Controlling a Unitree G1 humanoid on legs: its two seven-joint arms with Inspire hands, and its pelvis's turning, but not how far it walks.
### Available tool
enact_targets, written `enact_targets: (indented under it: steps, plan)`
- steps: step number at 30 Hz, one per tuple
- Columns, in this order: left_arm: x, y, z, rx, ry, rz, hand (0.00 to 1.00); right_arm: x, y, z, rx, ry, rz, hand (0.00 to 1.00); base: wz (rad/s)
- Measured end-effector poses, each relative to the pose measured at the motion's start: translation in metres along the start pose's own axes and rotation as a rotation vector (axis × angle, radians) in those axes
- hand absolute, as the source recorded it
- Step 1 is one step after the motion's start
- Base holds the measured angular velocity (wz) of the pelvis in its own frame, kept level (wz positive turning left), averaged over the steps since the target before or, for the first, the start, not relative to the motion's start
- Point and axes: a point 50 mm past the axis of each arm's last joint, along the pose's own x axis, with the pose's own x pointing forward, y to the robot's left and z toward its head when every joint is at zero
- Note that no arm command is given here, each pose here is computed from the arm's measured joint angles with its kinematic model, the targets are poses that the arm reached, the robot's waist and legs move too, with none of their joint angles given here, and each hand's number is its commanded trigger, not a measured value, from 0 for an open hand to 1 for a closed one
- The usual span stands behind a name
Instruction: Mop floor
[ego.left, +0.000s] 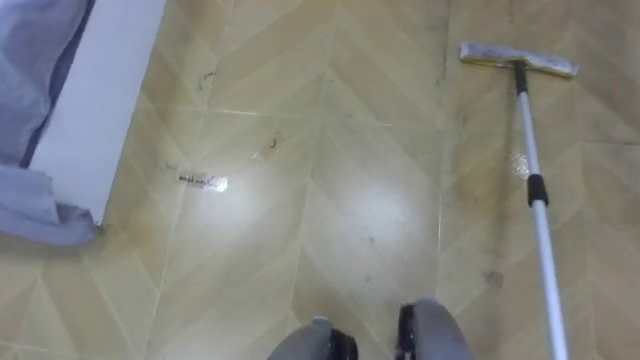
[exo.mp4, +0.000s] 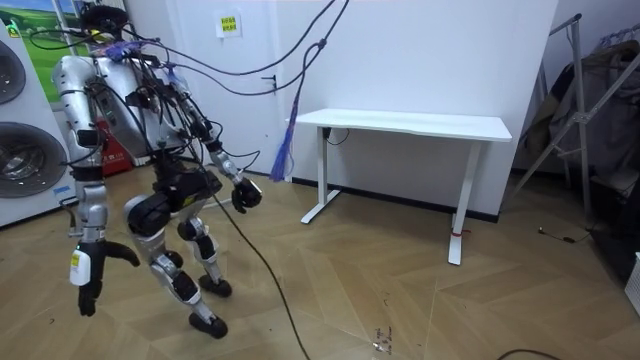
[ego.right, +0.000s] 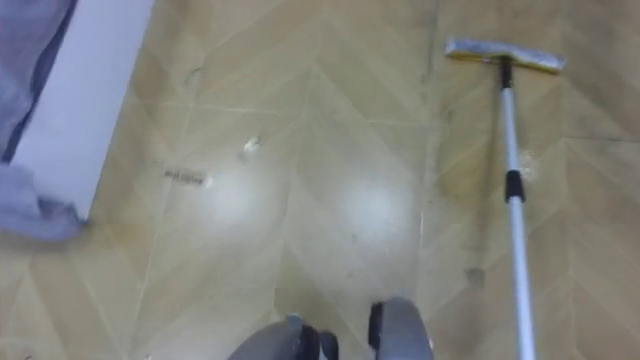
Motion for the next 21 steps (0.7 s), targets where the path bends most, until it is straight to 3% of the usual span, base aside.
enact_targets:
  steps: [3, 6, 8, 12, 16, 21]
  plan:
    - [-0.003, -0.003, -0.019, -0.027, 0.083, -0.006, 0.00, -0.004, 0.002, 0.021, -0.020, -0.013, 0.000, 1.00, -0.19]
    - [-0.004, 0.001, -0.031, -0.155, 0.146, 0.016, 0.00, -0.016, -0.004, 0.078, -0.026, -0.121, -0.034, 1.00, -0.20]
    - [-0.005, -0.003, -0.035, -0.234, 0.175, 0.007, 0.00, -0.036, -0.005, 0.136, 0.008, -0.281, -0.016, 1.00, -0.26]
    - [-0.007, -0.006, -0.042, -0.253, 0.187, -0.032, 0.00, -0.059, 0.000, 0.180, 0.083, -0.431, 0.075, 1.00, 0.15]
    - [-0.012, -0.009, -0.057, -0.296, 0.227, -0.098, 0.00, -0.038, -0.001, 0.140, 0.132, -0.332, 0.107, 1.00, 0.19]
    - [-0.004, -0.001, -0.025, -0.372, 0.134, -0.079, 0.00, -0.002, -0.029, 0.036, 0.057, -0.085, -0.034, 1.00, 0.19]
